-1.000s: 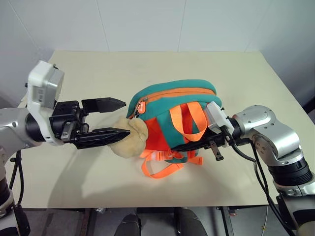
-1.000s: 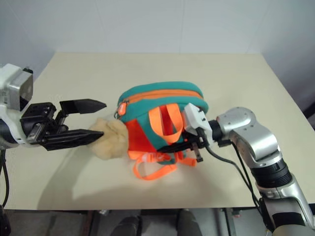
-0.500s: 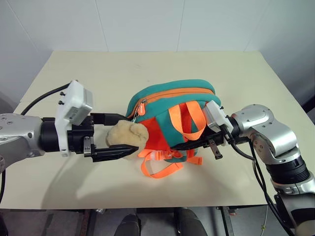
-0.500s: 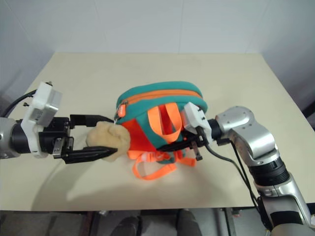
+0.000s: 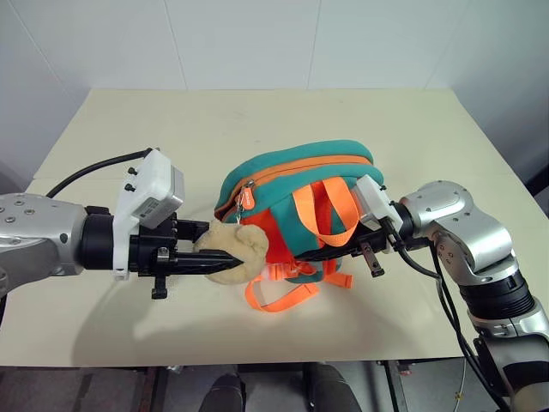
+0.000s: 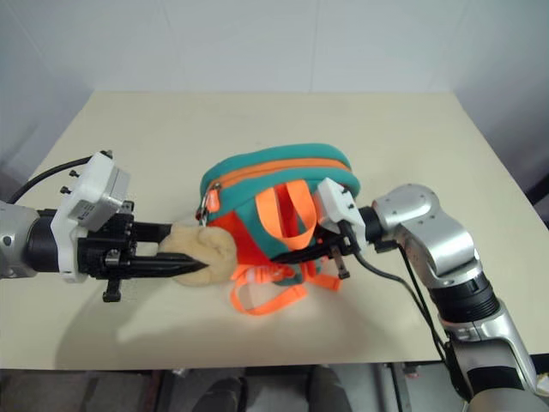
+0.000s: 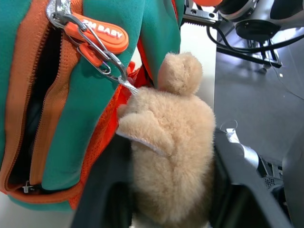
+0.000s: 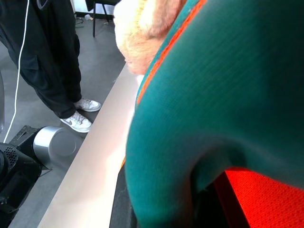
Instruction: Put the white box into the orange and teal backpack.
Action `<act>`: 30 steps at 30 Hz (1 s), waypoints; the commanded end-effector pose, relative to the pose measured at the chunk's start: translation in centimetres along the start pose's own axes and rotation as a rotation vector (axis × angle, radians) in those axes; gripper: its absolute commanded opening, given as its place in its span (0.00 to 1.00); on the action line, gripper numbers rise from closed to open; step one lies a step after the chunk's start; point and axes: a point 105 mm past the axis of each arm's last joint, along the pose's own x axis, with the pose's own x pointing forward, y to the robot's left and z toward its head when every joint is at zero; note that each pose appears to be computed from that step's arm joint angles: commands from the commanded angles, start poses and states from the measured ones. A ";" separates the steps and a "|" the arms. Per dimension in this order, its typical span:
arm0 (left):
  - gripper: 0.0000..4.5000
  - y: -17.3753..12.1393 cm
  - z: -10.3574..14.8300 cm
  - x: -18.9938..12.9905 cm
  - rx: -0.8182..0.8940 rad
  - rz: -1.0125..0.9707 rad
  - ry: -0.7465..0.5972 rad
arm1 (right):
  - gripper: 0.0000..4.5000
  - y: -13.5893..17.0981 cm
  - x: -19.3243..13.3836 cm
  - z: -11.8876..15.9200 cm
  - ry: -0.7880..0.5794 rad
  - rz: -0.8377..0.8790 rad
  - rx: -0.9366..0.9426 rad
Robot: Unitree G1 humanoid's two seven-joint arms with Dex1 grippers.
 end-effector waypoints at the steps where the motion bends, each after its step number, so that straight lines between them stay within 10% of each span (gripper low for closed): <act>1: 0.20 0.0 1.2 -1.0 0.032 0.010 -0.030 | 0.12 0.1 0.0 0.6 -0.006 0.012 -0.038; 30: 0.18 6.2 0.8 -6.7 0.010 0.128 -0.060 | 0.12 -1.0 -0.8 2.7 -0.257 -0.217 0.071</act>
